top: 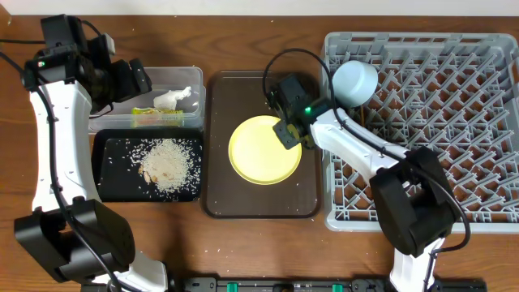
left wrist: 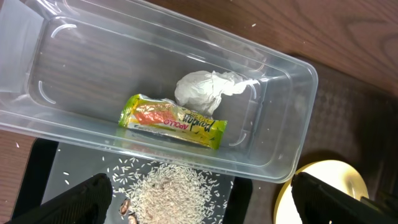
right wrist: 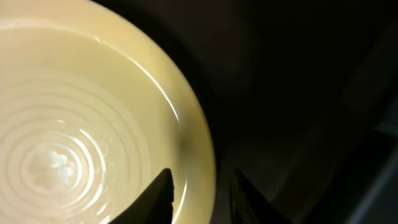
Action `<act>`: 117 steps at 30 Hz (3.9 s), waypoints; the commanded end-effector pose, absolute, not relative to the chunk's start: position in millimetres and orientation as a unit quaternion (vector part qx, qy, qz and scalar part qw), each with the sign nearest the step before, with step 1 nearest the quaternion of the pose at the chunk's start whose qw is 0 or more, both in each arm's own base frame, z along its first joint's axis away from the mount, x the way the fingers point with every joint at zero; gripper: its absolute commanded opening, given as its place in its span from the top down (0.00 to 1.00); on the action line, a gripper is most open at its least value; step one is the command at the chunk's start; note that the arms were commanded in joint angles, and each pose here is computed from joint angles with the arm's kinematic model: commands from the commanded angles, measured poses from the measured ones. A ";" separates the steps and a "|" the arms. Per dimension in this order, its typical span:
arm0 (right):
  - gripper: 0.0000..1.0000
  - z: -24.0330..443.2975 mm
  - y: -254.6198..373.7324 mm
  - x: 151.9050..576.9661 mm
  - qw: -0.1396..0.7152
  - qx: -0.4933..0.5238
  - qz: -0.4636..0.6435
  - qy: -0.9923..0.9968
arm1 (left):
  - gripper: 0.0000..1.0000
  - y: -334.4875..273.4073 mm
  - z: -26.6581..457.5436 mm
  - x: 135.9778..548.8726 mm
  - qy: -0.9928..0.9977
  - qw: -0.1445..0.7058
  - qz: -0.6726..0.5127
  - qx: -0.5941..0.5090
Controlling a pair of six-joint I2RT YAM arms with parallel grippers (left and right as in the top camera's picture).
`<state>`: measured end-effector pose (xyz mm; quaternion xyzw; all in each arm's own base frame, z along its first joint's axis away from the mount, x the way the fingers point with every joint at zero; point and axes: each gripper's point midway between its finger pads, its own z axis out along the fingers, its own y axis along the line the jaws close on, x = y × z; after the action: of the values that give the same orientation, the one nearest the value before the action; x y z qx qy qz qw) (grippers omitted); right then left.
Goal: Sort waste into correct bins and load items into the dishwasher rack
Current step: 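Lower the right gripper and grasp the rim of the yellow plate, then lift the yellow plate and carry it right over the dish rack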
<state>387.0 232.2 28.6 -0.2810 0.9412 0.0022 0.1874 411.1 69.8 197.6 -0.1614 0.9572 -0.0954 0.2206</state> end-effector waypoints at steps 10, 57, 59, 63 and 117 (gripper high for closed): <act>0.78 4.9 232.3 376.3 0.177 -0.286 0.021 0.942 | 0.05 72.5 202.3 413.1 0.955 0.226 -0.093 -0.167; 0.99 361.0 -43.7 377.5 0.462 0.077 -0.447 0.762 | 0.05 72.5 202.2 413.0 0.955 0.226 -0.093 -0.167; 0.99 356.5 -58.1 378.9 0.449 0.089 -0.457 0.763 | 0.05 72.5 202.3 413.1 0.955 0.226 -0.093 -0.167; 0.99 339.1 -66.5 389.3 0.430 0.076 -0.452 0.778 | 0.05 72.5 202.3 413.1 0.955 0.226 -0.093 -0.167; 0.54 243.5 134.1 444.6 0.455 -0.043 0.008 0.890 | 0.05 72.5 202.3 413.1 0.955 0.226 -0.093 -0.167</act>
<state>452.6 95.9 255.6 -0.0741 0.8697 -0.1165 0.4739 411.1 69.8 197.6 -0.1614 0.9572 -0.0954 0.2206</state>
